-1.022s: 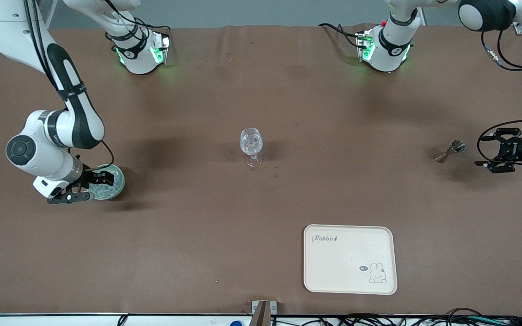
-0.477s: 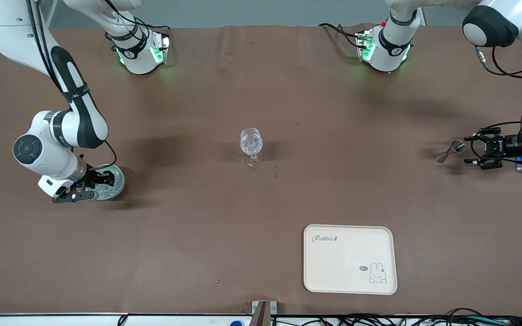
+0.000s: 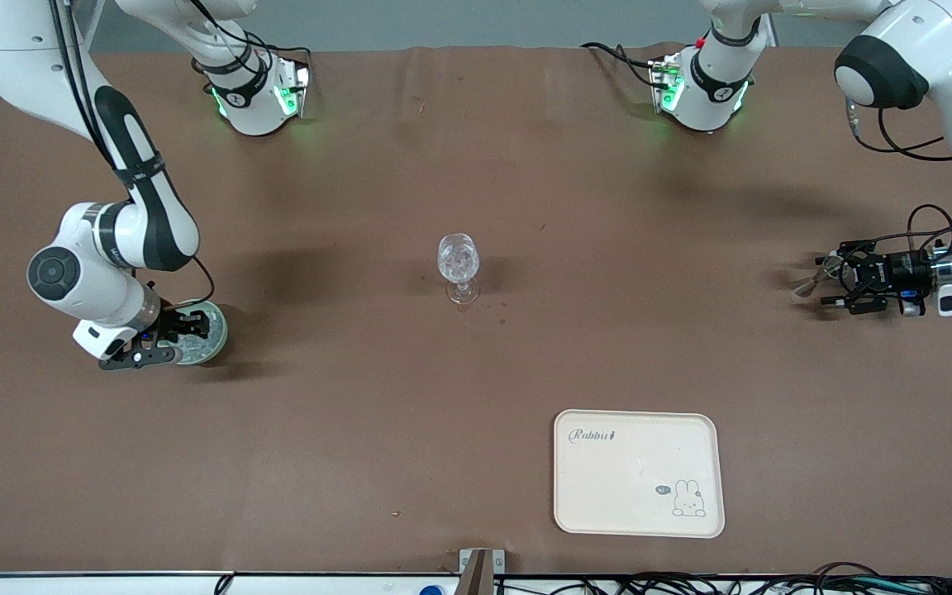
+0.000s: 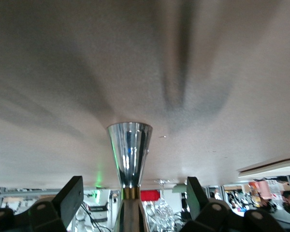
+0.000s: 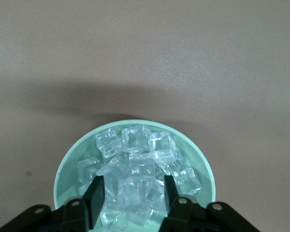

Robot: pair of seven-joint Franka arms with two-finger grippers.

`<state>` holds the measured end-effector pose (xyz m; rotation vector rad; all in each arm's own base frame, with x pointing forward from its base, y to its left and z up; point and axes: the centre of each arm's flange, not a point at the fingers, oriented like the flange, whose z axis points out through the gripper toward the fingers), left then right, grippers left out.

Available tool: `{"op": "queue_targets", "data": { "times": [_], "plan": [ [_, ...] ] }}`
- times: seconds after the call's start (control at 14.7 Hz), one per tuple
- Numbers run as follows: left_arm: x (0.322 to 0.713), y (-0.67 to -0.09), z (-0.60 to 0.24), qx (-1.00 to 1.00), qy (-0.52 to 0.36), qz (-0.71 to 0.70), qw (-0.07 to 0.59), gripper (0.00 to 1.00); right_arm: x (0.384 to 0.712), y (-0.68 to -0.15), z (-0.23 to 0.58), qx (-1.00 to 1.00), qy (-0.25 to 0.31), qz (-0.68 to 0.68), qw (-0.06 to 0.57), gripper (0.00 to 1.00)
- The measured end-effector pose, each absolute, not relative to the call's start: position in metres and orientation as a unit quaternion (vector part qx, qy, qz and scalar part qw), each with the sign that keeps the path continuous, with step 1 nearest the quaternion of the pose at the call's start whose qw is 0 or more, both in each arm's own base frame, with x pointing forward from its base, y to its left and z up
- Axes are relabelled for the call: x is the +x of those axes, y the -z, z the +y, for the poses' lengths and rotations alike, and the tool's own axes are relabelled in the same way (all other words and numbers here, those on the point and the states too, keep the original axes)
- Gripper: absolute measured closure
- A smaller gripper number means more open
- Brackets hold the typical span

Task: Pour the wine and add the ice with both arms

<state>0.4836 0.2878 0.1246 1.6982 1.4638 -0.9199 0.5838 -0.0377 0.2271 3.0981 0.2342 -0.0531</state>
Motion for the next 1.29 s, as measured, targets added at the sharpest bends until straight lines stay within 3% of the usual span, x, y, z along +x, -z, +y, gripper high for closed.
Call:
{"op": "queue_targets", "data": {
  "times": [0.61, 0.89, 1.29],
  "plan": [
    [0.471, -0.124, 0.300, 0.615, 0.369, 0.575, 0.394, 0.28, 0.586, -0.224, -0.039, 0.997, 0.007, 0.075, 0.019, 0.44],
    [0.472, -0.125, 0.297, 0.609, 0.373, 0.575, 0.398, 0.71, 0.586, -0.220, -0.039, 0.997, 0.008, 0.075, 0.019, 0.44],
    [0.473, -0.123, 0.294, 0.587, 0.392, 0.591, 0.390, 0.74, 0.583, -0.218, -0.039, 0.997, 0.019, 0.075, 0.018, 0.44]
  ]
}}
